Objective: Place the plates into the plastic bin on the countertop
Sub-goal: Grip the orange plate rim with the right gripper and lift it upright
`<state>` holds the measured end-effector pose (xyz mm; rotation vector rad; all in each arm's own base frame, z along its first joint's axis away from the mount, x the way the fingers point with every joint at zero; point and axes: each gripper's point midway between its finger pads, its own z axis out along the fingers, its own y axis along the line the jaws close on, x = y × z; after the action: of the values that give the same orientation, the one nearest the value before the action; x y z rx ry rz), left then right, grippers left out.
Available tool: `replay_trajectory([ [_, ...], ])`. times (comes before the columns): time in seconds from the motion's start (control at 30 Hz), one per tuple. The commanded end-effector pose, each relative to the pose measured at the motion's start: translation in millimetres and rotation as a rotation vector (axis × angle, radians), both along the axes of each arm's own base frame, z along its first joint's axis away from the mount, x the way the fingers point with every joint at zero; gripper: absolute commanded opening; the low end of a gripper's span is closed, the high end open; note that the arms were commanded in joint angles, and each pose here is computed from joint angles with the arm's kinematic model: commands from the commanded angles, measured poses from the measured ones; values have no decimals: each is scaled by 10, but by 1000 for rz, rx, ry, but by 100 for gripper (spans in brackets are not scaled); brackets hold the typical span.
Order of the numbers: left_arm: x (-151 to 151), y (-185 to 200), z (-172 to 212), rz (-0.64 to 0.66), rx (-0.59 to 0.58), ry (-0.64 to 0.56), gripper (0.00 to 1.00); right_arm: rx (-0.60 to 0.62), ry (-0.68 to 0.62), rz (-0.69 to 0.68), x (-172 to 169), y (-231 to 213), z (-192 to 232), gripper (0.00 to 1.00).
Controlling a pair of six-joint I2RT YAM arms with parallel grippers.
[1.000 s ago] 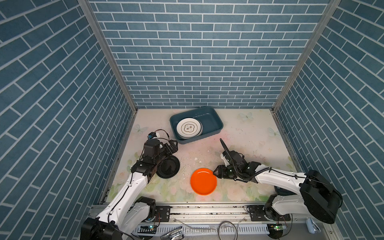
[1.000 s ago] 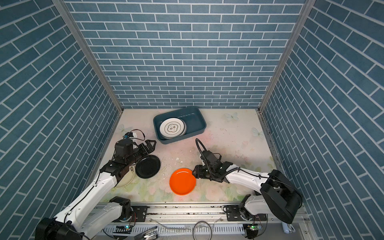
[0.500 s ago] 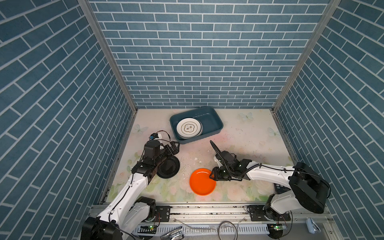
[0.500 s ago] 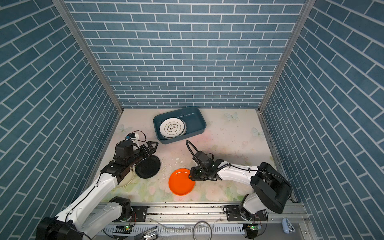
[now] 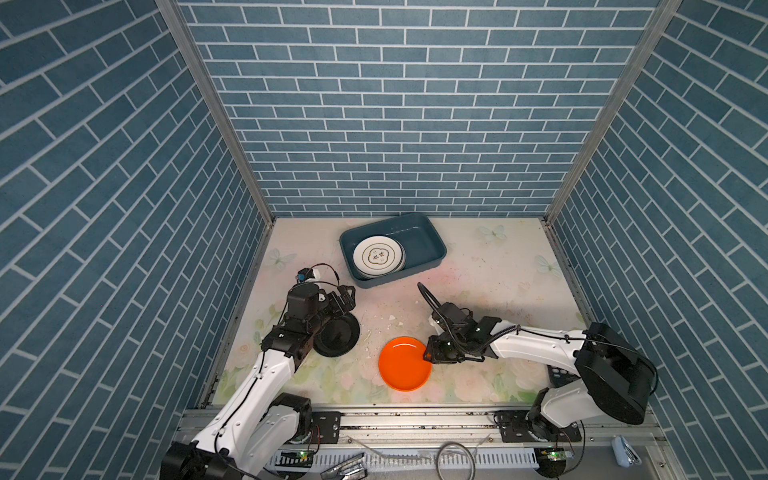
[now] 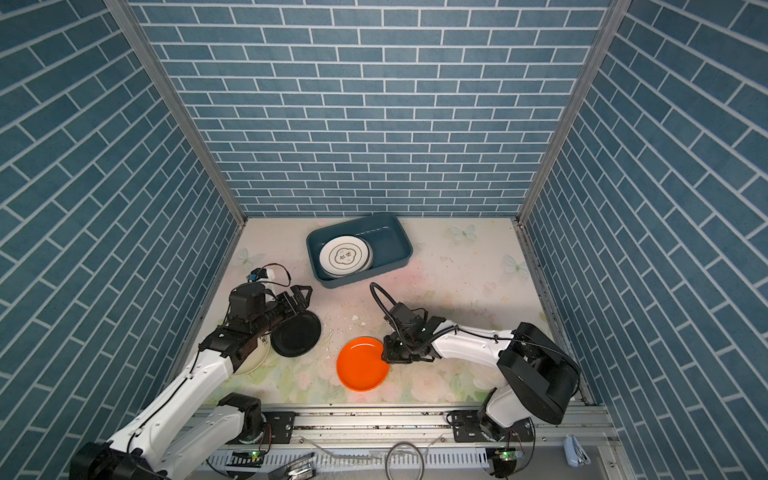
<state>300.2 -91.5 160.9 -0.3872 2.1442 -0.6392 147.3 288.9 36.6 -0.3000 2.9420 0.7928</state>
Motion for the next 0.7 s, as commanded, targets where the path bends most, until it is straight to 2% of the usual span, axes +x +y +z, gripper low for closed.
replay_trajectory([
  [0.0, -37, 45, -60, 3, 39, 8, 100, -31, 18, -3, -18, -16, -50, 29],
  [0.27, -70, 72, -174, 9, 53, 30, 100, -48, 38, -6, -26, -5, -100, 22],
  [0.33, -76, 67, -183, 10, 44, 26, 100, -74, 24, -21, -1, -60, -101, 16],
  [0.43, -87, 63, -211, 7, 42, 36, 100, -128, -16, -63, 74, -179, -70, 2],
  [0.67, -126, 108, -248, 11, 79, 64, 100, -160, -120, -134, 299, -328, 136, 0],
])
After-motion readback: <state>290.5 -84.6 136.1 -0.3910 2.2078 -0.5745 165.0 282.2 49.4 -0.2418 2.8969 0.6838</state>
